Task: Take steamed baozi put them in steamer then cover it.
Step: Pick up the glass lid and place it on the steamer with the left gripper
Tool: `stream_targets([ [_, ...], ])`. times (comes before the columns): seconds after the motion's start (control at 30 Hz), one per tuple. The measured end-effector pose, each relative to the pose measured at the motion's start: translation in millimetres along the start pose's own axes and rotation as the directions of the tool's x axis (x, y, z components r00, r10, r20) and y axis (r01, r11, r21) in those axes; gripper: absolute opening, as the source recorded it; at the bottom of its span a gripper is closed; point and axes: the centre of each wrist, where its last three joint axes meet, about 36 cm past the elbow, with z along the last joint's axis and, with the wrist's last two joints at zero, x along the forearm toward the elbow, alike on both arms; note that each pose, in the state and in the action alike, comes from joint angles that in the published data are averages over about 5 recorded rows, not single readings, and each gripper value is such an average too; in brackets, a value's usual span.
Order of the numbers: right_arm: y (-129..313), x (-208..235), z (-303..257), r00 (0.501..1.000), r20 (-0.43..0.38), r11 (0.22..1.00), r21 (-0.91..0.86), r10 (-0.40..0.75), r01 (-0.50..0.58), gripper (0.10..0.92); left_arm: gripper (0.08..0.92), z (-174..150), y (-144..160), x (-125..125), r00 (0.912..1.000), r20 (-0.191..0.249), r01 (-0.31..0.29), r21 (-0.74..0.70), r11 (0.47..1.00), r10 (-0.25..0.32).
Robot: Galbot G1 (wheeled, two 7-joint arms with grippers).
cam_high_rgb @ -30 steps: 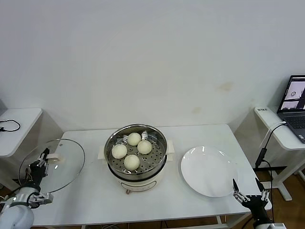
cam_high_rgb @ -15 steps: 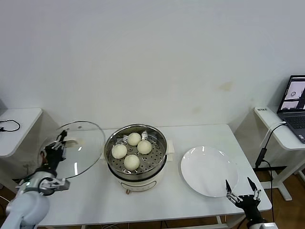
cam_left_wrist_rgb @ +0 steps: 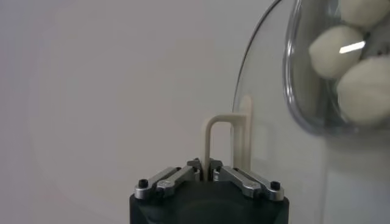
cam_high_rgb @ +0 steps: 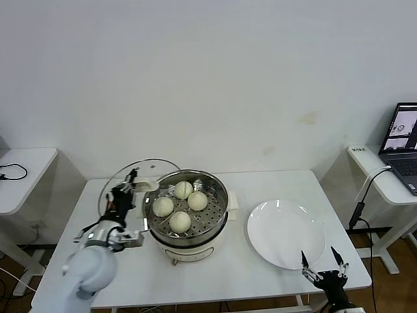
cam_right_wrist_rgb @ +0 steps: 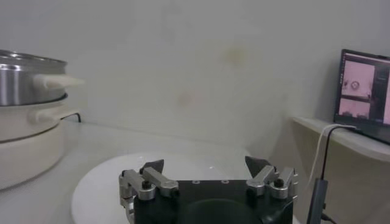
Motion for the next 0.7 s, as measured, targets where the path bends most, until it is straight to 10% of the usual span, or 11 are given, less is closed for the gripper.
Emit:
stream_targets([
  [0.7,11,0,16,0.999,-0.047,0.998,0.063,-0.005,0.008,0.823,0.147,-100,-18,-26,0.9954,-0.006,-0.096,-0.066,0.993,0.096],
])
